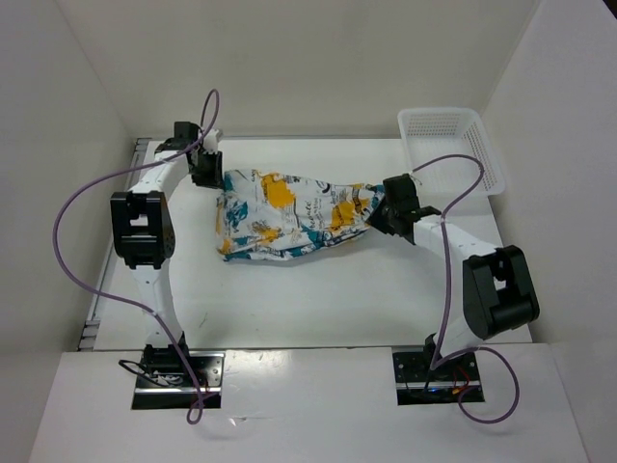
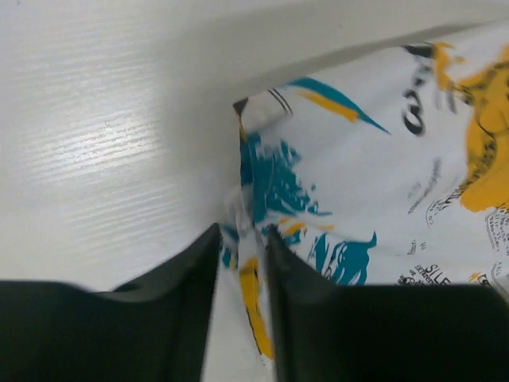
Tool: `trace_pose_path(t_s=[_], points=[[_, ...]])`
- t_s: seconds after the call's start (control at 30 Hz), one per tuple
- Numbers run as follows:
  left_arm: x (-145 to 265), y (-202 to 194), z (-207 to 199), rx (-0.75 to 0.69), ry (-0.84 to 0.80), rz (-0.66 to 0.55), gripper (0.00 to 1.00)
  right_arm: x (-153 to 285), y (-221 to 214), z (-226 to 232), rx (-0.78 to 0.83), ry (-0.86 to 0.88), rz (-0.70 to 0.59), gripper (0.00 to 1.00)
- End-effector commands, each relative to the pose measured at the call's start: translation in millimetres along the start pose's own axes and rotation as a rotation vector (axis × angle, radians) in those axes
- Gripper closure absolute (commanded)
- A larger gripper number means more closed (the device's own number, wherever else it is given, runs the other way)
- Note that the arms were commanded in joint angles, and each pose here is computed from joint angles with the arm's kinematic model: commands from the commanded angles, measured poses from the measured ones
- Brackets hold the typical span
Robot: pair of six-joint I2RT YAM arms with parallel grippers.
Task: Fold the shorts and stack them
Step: Fold the shorts
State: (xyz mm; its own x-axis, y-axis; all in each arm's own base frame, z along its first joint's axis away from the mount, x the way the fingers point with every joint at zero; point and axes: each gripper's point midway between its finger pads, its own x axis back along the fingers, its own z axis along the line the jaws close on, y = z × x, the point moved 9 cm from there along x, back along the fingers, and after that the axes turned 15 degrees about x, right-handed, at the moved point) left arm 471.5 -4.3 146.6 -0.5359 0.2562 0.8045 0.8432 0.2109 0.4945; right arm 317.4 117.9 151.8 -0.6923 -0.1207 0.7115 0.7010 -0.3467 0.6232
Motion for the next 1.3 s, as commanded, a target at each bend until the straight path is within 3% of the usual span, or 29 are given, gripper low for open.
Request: trace_pose_path(t_s=[0.0,0.1,0.23,0.33,0.5,0.63,0.87,1.0,1.03,1.17,1.27], points=[[-9.2,-7.7,-3.0,-0.001,-0.024,0.043,0.56,2.1,-12.3,-11.4,0.011,-0.091,0.006,1.0],[6.4,-11.0,-7.7,-0.002,-0.035,0.041,0.38,3.6,-20.0,-3.4,0.044,-0.092,0.011,1.0],[47.4,-25.0,-18.7,0.004,-0.056,0.063,0.33,2.3,-25.0,1.1,0.046,-0.086,0.023,1.0],[81.3,-58.5,-28.0,0.032,-0.07,0.174,0.32,2.8,-26.7,3.8,0.044,-0.08,0.025,1.0],[85.5,-114.1,-23.6,0.1,-0.056,0.396,0.32,2.2,-30.2,0.4,0.038,-0.101,0.033,1.0],[82.9,-135.6,-21.7,0.116,-0.092,0.424,0.32,1.7,-33.2,-1.7,0.04,-0.106,0.04,1.0],[50.7,-160.6,-15.5,0.029,0.045,0.437,0.33,0.5,-33.1,-0.1,0.046,-0.113,0.024,1.0],[54.6,-168.6,-7.8,0.017,0.118,0.441,0.43,7.3,-32.6,-3.7,0.044,-0.125,-0.003,1.0],[54.5,-171.9,-5.6,0.016,0.134,0.449,0.58,6.5,-34.9,-6.7,0.046,-0.14,-0.002,1.0],[60.0,-176.1,-2.1,0.03,0.139,0.456,0.95,7.8,-41.5,-12.0,0.06,-0.152,0.015,1.0],[70.9,-170.6,-6.3,0.04,0.104,0.435,0.98,6.6,-42.6,-13.3,0.051,-0.158,0.008,1.0]])
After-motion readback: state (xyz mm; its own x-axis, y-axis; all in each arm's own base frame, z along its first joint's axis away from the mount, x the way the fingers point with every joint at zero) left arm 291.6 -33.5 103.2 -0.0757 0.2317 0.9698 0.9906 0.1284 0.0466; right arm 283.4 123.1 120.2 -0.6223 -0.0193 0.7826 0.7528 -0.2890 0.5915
